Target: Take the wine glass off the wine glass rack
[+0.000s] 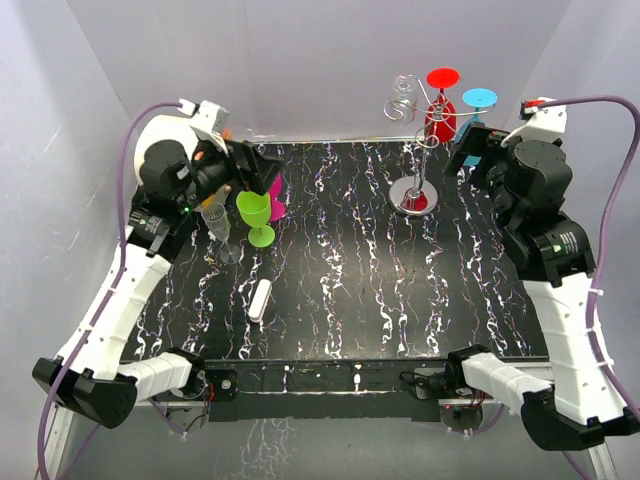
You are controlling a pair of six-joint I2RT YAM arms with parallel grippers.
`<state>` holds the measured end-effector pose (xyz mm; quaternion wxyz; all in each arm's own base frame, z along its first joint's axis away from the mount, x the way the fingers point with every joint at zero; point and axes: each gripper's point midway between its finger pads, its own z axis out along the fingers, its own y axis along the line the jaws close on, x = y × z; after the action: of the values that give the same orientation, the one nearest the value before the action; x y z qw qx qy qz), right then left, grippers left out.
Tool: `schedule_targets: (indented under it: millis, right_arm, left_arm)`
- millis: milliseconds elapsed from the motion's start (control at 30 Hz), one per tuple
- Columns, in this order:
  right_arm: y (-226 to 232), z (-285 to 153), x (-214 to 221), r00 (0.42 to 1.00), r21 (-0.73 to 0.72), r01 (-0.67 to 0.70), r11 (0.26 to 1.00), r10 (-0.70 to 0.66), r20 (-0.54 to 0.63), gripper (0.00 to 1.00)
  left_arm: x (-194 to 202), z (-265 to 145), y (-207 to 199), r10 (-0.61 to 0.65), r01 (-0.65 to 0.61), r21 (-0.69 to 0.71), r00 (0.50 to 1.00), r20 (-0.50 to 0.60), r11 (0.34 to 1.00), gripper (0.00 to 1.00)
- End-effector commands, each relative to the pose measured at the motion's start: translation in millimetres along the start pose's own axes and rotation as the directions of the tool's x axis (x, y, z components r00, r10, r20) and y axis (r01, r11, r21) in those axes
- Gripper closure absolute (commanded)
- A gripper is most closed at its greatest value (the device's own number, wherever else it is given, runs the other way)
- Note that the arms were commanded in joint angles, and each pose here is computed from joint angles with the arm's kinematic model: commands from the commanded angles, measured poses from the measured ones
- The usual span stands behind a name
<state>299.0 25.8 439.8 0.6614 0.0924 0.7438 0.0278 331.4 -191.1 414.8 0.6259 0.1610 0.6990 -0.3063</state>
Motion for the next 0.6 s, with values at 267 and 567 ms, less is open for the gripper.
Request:
schedule_targets:
  millis: [267, 567]
  right_arm:
    - [-24, 70, -40, 0.993, 0.223, -0.062, 0.973, 0.037, 0.115, 0.02]
    - [-59, 135, -51, 0.951, 0.137, -0.298, 0.945, 0.282, 0.129, 0.08]
  left_arm:
    - [35, -8, -35, 0.115, -0.118, 0.124, 0.993, 0.038, 0.985, 0.01]
    - [50, -5, -47, 0.098, -0.103, 0.154, 0.994, 0.042, 0.983, 0.01]
